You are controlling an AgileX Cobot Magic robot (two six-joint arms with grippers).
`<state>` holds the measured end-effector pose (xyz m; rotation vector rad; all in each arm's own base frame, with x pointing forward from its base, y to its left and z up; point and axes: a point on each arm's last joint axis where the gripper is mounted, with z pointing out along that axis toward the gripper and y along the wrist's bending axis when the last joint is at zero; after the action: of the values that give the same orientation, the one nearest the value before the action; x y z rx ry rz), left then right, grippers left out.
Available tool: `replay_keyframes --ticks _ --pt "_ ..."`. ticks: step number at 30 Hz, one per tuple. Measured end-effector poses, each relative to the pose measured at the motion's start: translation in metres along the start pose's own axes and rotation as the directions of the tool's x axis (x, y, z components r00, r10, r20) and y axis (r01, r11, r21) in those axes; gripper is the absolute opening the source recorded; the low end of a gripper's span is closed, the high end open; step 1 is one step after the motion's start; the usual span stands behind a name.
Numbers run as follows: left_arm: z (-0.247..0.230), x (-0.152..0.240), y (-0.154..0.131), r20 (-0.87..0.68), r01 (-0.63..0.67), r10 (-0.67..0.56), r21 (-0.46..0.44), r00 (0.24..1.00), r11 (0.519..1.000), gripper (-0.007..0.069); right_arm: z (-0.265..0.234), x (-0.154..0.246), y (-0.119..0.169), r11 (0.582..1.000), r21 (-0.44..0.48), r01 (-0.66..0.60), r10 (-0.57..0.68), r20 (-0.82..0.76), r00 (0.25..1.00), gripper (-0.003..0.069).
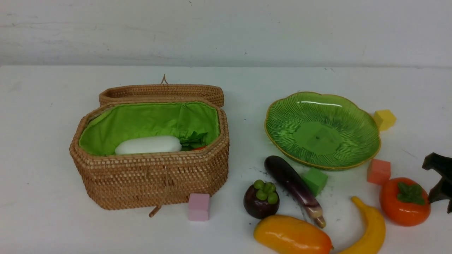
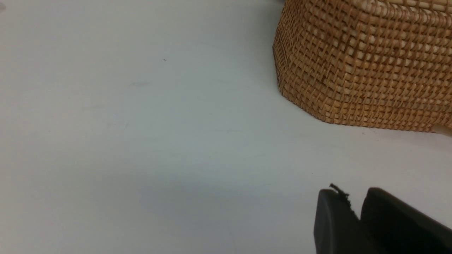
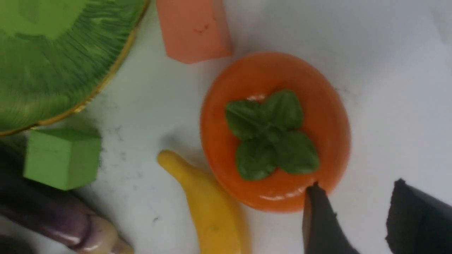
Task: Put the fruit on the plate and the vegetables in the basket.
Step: Grab a tomato with your right arm and place it on the plate on the right.
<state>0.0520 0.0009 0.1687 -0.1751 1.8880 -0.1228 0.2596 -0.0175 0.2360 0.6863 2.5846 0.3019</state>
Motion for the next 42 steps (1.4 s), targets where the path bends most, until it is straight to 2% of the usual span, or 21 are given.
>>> replay_keyframes --ticks 4,6,7,10,11,14,19,23,24,31,34,36,41,42 --pt "0.0 0.0 0.0 -0.001 0.0 0.0 0.0 1.0 1.0 0.012 0.009 -0.007 -0.004 0.994 -0.095 0.045 -0.048 -0.023 0.999 0.0412" --pt "0.0 0.0 0.0 -0.001 0.0 0.0 0.0 1.0 1.0 0.0121 0.011 -0.009 -0.005 0.993 -0.111 0.052 -0.055 -0.027 0.998 0.0442" --pt "0.0 0.0 0.0 -0.001 0.0 0.0 0.0 1.0 1.0 0.0124 0.017 -0.012 -0.009 0.99 -0.125 0.059 -0.063 -0.034 0.997 0.0496" --pt "0.0 0.0 0.0 -0.001 0.0 0.0 0.0 1.0 1.0 0.0125 0.024 -0.014 -0.014 0.99 -0.126 0.064 -0.069 -0.04 0.997 0.0563" --pt "0.0 0.0 0.0 -0.001 0.0 0.0 0.0 1.0 1.0 0.0127 0.029 -0.017 -0.019 0.991 -0.119 0.053 -0.058 -0.044 0.997 0.061" --pt "0.0 0.0 0.0 -0.001 0.0 0.0 0.0 1.0 1.0 0.013 0.04 -0.019 -0.025 0.993 -0.11 0.029 -0.035 -0.056 0.998 0.0643" --pt "0.0 0.0 0.0 -0.001 0.0 0.0 0.0 1.0 1.0 0.0132 0.061 -0.019 -0.028 0.993 -0.118 0.011 -0.023 -0.099 0.995 0.0621" --pt "0.0 0.0 0.0 -0.001 0.0 0.0 0.0 1.0 1.0 0.0133 0.076 -0.02 -0.024 0.983 -0.177 -0.053 0.028 -0.143 0.989 0.0532" --pt "0.0 0.0 0.0 -0.001 -0.001 0.001 0.0 1.0 1.0 0.0134 0.077 -0.021 -0.024 0.981 -0.187 -0.046 0.019 -0.143 0.989 0.051" --pt "0.0 0.0 0.0 -0.001 -0.001 0.001 0.0 1.0 1.0 0.0141 0.072 -0.028 -0.015 0.968 -0.247 0.053 -0.097 -0.172 0.98 0.0506" --pt "0.0 0.0 0.0 -0.001 -0.001 0.001 0.0 1.0 1.0 0.0146 0.053 -0.037 -0.003 0.945 -0.313 0.095 -0.157 -0.18 0.971 0.0505" --pt "0.0 0.0 0.0 -0.001 -0.001 0.001 0.0 1.0 1.0 0.0147 0.037 -0.045 0.005 0.933 -0.339 0.125 -0.179 -0.136 0.974 0.0505" --pt "0.0 0.0 0.0 -0.001 -0.001 0.001 0.0 1.0 1.0 0.0151 -0.03 -0.08 0.037 0.878 -0.429 0.213 -0.176 0.126 0.976 0.0503" --pt "0.0 0.0 0.0 -0.001 -0.001 0.001 0.0 1.0 1.0 0.0152 -0.047 -0.09 0.05 0.85 -0.472 0.235 -0.149 0.213 0.966 0.0503"
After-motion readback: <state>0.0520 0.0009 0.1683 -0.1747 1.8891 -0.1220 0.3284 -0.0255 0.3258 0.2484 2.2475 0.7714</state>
